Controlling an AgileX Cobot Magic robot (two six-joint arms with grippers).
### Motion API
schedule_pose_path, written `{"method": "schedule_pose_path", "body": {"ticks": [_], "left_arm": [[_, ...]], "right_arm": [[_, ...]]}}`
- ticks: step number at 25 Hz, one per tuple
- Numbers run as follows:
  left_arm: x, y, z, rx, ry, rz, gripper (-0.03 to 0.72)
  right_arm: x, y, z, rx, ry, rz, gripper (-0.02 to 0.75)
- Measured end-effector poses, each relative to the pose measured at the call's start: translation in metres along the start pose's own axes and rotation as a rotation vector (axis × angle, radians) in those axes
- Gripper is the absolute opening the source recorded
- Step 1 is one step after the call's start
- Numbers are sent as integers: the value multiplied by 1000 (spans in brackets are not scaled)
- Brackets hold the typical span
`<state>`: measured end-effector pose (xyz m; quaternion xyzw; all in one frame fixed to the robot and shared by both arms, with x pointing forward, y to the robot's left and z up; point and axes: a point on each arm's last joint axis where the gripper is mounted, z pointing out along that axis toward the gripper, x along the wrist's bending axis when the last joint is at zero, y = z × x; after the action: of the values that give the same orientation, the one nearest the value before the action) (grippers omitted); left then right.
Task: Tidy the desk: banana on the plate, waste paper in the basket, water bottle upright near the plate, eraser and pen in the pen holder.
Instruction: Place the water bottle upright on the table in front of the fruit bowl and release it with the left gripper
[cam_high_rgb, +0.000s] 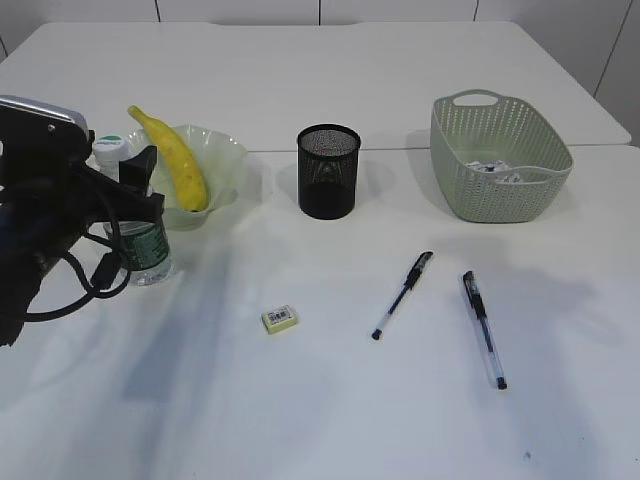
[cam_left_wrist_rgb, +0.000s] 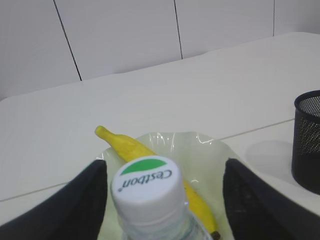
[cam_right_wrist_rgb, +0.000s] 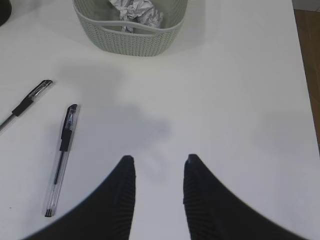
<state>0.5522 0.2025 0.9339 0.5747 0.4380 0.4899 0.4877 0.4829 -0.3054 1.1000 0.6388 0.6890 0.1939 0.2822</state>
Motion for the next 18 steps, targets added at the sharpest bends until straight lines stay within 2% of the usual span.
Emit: {"method": "schedule_pose_path", "body": {"ticks": [18], "left_arm": [[10,35,-8,-95,56,36,515]], "right_arm": [[0,0,0,0,0,0,251]]}}
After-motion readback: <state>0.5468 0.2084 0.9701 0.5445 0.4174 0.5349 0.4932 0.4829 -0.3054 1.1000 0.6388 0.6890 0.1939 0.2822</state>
